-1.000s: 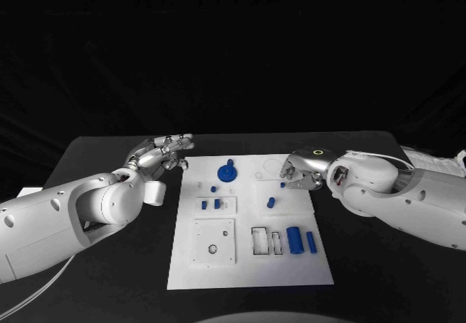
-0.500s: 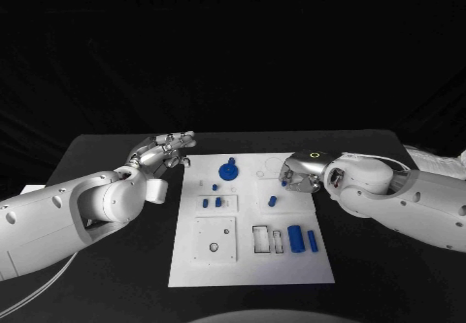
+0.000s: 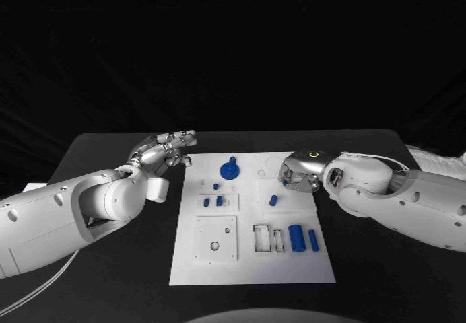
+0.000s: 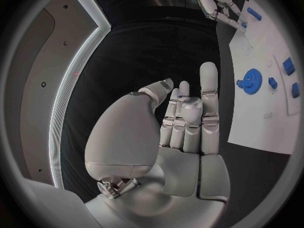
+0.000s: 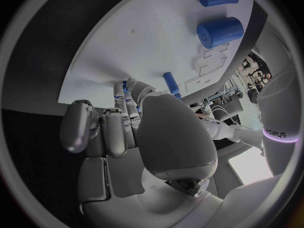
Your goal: Assemble the parts on the task board
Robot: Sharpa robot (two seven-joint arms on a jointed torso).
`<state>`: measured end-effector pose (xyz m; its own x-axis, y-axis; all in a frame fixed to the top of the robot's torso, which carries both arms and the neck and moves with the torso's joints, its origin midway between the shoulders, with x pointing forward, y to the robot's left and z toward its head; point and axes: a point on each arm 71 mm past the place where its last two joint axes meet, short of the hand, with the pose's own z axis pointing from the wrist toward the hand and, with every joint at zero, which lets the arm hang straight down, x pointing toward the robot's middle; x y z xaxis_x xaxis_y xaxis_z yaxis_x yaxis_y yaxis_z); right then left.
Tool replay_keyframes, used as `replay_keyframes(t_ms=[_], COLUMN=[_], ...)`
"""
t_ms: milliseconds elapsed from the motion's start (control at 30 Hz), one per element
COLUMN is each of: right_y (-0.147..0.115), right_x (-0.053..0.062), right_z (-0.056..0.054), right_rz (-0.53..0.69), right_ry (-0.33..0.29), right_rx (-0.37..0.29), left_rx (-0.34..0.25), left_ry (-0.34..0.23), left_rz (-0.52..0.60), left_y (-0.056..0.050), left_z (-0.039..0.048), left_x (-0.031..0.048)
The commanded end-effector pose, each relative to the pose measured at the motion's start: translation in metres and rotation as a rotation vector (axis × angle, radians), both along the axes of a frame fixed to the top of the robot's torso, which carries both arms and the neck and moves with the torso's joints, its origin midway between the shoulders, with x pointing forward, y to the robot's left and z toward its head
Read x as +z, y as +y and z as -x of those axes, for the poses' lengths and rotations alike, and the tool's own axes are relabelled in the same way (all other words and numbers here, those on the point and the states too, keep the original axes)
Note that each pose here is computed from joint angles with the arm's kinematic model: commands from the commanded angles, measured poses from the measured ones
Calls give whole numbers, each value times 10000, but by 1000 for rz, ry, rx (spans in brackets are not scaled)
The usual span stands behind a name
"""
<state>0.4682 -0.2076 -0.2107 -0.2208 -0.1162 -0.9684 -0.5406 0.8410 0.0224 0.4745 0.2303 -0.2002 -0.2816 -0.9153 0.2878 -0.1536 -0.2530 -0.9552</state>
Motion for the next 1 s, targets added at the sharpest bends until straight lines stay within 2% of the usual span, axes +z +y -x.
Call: replay_keyframes(t_ms=[33,433,700,1000], right_y=[17,27,62,83], right_x=[-99,-129,-99,-6], right_z=[36,30,42,91], right_rz=[34,66,60,10], right_ry=[55,67,17,-49], right_rx=[19,12,9,5], left_rx=[-12,-14,-14,-15], left_ry=[-6,-3,-3,-4], left_rz=[14,10,6,2], left_y=[-16,-16,-18,-18], left_z=[6,9,7,5], left_x=[13,11,10,9])
